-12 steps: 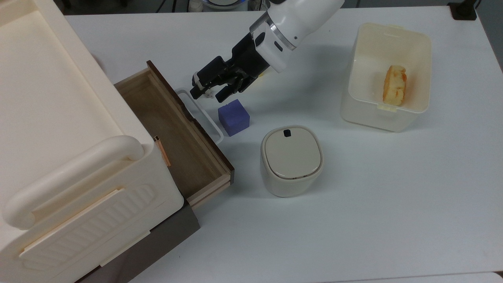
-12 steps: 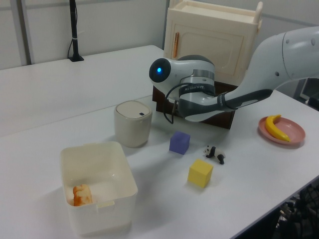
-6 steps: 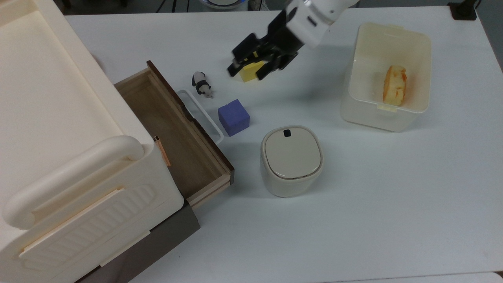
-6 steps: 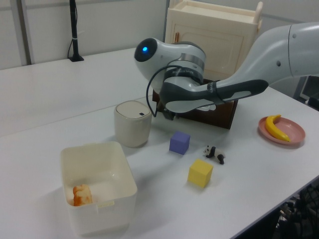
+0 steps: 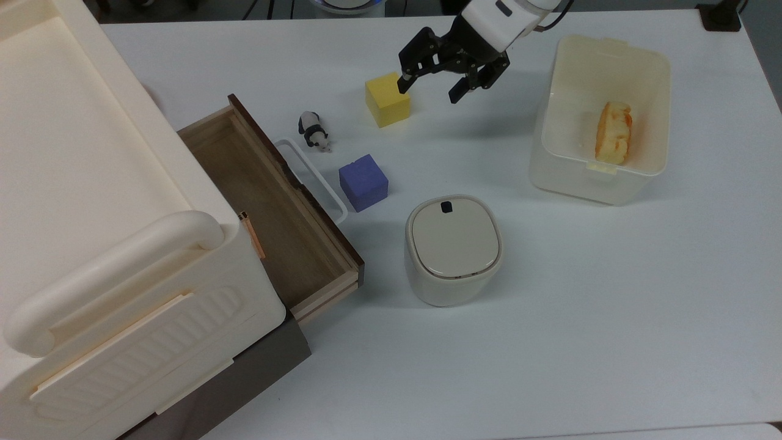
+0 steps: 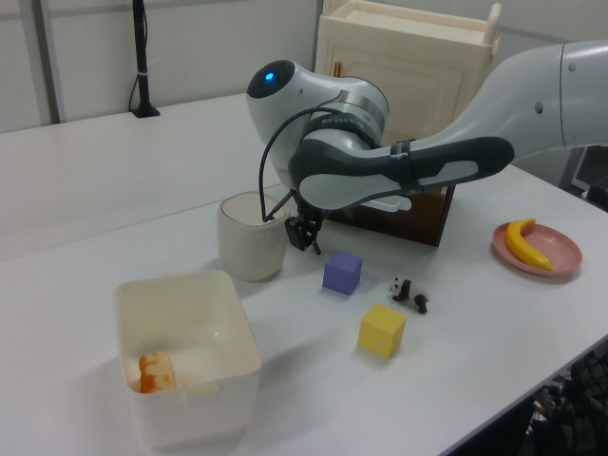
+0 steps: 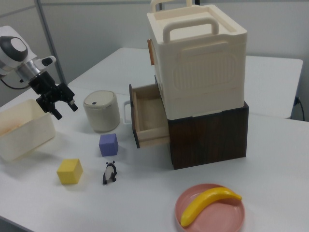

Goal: Slide the drawer open

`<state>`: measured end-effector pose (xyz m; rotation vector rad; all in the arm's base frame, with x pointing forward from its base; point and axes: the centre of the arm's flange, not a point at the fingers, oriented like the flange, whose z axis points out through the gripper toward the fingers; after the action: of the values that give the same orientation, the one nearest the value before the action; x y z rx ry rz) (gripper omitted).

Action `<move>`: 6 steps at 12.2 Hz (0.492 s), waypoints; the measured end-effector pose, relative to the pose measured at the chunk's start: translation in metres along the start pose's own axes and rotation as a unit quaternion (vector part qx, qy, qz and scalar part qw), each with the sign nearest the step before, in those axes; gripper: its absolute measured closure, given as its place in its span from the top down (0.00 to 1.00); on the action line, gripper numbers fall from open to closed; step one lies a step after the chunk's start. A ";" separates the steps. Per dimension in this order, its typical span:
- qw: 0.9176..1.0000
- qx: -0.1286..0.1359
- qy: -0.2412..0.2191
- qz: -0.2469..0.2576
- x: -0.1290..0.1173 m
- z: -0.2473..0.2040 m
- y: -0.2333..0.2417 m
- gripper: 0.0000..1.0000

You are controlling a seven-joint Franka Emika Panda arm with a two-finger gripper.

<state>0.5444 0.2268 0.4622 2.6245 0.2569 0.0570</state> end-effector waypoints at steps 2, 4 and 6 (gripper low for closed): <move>0.997 0.053 -0.015 0.048 0.001 -0.009 0.023 1.00; 0.985 0.123 -0.020 0.121 -0.002 -0.032 0.076 1.00; 0.969 0.166 -0.019 0.183 -0.005 -0.040 0.136 1.00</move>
<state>0.5591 0.1283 0.5634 2.9692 -0.2575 0.0963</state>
